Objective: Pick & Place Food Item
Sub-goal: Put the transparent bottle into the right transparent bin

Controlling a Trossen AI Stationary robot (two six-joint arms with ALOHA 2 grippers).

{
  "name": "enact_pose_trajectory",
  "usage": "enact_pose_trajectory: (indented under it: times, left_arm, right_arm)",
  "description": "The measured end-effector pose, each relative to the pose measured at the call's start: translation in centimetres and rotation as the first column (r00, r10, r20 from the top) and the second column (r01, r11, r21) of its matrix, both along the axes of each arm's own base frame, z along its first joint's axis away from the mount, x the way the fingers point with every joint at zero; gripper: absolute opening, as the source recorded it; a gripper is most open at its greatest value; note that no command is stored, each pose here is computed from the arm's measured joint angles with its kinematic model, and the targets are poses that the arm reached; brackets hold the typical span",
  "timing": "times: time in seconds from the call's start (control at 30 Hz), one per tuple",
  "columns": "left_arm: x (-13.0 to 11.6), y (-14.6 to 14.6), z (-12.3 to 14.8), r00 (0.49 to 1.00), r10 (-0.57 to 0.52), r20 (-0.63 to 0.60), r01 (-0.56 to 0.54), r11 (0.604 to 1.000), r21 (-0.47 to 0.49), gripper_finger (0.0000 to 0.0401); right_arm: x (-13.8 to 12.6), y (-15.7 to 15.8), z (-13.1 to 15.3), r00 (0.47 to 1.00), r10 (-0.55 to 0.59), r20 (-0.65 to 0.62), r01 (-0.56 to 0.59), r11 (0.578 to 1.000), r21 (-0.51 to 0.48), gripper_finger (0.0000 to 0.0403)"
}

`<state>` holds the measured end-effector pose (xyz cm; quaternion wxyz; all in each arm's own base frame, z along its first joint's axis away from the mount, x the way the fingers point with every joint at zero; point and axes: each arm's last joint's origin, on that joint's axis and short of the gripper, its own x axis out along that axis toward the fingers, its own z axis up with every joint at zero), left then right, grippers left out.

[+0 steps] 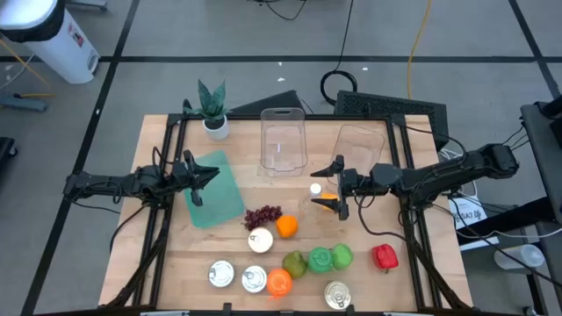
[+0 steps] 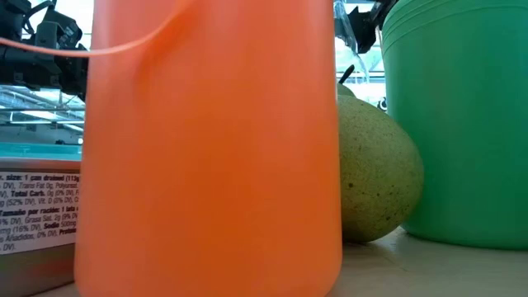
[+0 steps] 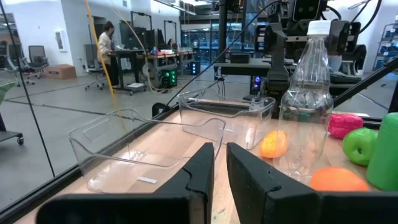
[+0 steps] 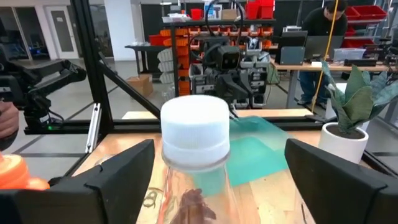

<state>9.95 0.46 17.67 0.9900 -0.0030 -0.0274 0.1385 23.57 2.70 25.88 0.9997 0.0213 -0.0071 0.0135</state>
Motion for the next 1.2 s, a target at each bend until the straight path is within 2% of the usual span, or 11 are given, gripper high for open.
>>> enact_pose_trajectory:
  times: [0.2,0.47,0.73,0.93,1.2]
  left_arm:
    - [0.00,0.00,0.00,1.000,0.000,0.000,0.000,1.000,0.000,0.0051]
    - [0.00,-0.01,0.00,1.000,-0.005,0.000,0.005,1.000,-0.002,0.0051]
    - [0.01,-0.02,0.00,1.000,-0.008,0.000,0.008,1.000,-0.002,0.0051]
    - [0.01,-0.02,0.00,1.000,-0.008,0.000,0.008,1.000,-0.001,0.0051]
    - [0.01,-0.02,0.00,1.000,-0.008,0.000,0.008,1.000,-0.001,0.0051]
  right_arm:
    - [0.85,0.11,-0.88,1.000,0.000,-0.017,0.000,1.000,-0.002,0.0315]
    - [1.01,0.13,-0.39,0.999,0.001,0.051,-0.001,1.000,0.002,0.0294]
    - [1.02,0.13,-0.46,0.999,0.000,0.043,0.000,1.000,0.005,0.0266]
    - [1.02,0.13,-0.46,0.999,0.001,0.043,-0.002,1.000,0.028,0.0218]
    - [1.01,0.23,-0.39,0.998,0.034,0.050,-0.035,0.999,0.020,0.0130]
